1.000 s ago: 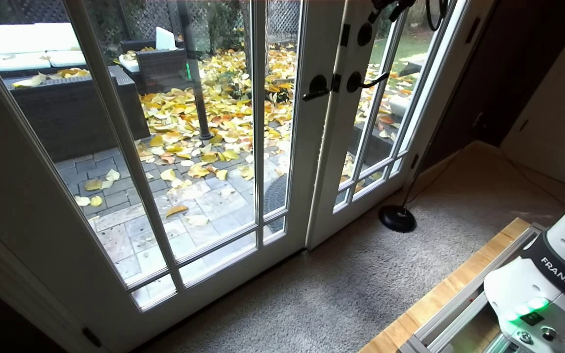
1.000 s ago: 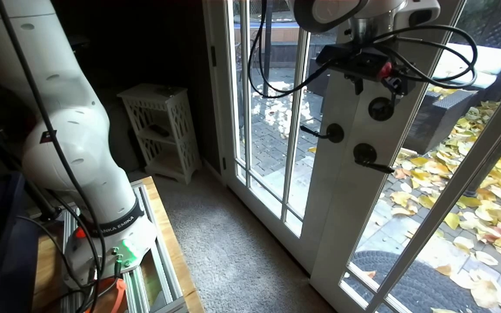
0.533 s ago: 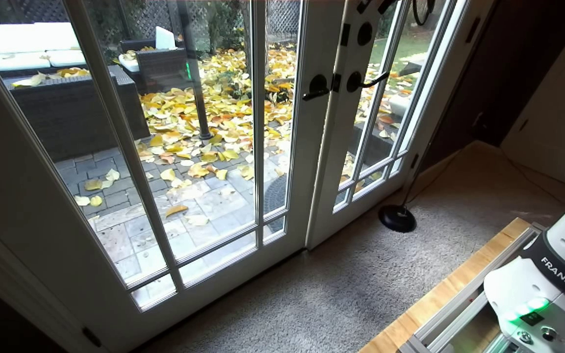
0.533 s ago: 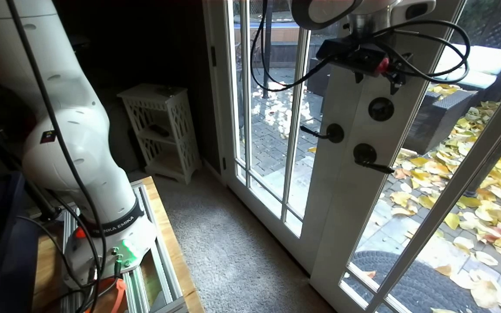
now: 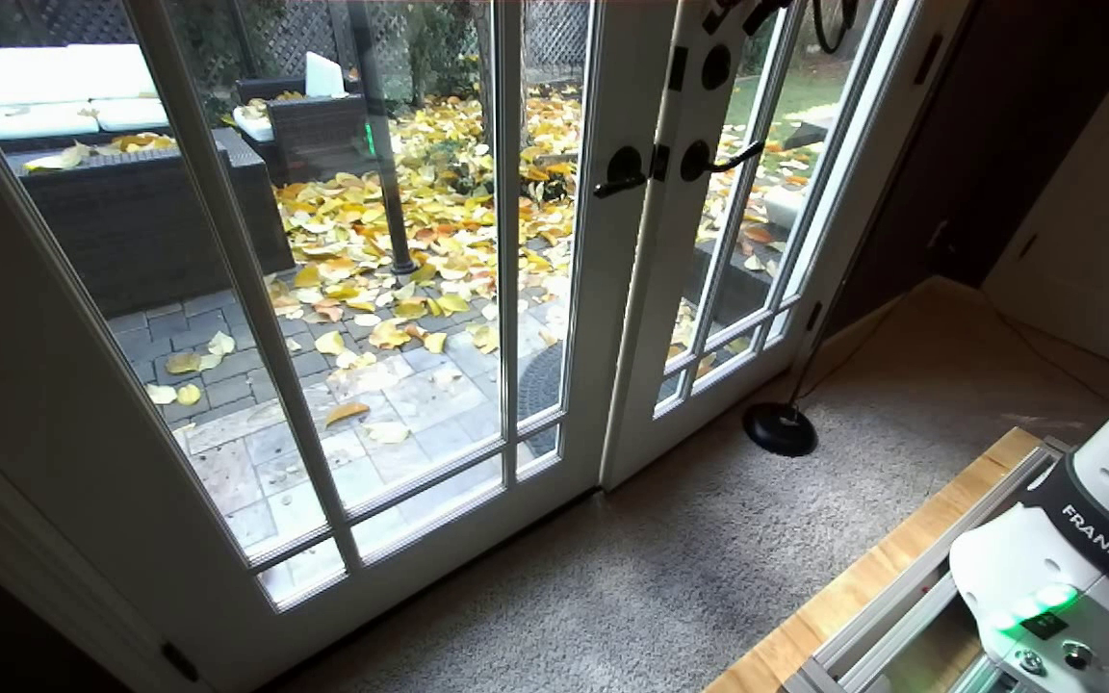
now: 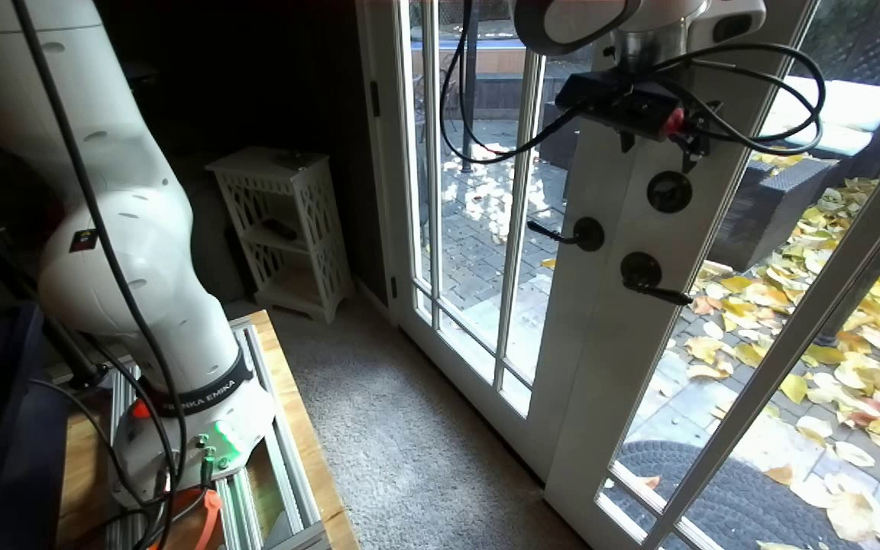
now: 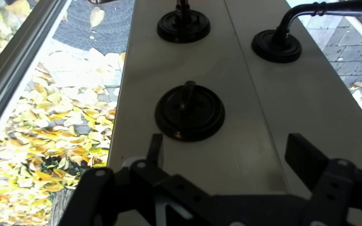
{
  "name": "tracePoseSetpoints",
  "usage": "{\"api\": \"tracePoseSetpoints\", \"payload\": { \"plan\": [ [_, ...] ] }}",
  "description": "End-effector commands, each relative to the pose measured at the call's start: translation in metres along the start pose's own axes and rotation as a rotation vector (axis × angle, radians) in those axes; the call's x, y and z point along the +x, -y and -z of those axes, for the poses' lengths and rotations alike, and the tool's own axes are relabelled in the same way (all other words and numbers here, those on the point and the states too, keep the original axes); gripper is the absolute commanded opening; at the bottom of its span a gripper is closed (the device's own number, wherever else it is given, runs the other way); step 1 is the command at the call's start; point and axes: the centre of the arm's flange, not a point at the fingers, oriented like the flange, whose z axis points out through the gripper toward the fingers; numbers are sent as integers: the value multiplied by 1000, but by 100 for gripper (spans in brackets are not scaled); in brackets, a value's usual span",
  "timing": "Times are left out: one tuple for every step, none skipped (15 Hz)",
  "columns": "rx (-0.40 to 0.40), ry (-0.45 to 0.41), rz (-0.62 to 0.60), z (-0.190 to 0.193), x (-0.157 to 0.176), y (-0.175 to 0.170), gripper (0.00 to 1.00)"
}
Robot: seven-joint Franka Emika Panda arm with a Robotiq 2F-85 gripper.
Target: Close the door on the right
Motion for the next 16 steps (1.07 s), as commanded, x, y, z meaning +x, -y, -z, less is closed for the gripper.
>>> {"api": "tracePoseSetpoints", "payload": {
  "plan": [
    [-34, -20, 25, -3, 8, -10, 100],
    [-39, -27, 24, -2, 10, -12, 100],
    [-47, -29, 28, -2, 10, -13, 100],
    [-54, -35, 27, -3, 11, -13, 100],
    [-59, -34, 32, -4, 12, -15, 100],
    [-55, -39, 29, -5, 14, -15, 100],
    [-57, -56, 33, -8, 16, -16, 100],
    [-55, -70, 31, -11, 19, -16, 100],
    [-52, -79, 25, -13, 21, -15, 100],
    [-39, -82, 22, -15, 23, -15, 100],
    [-27, -93, 8, -18, 25, -13, 100],
    [-15, -99, 9, -20, 25, -13, 100],
    [2, -112, 1, -23, 27, -11, 100],
    [19, -128, -1, -26, 28, -11, 100],
    [28, -156, -3, -28, 30, -12, 100],
    [42, -179, 3, -29, 33, -13, 100]
  ]
}}
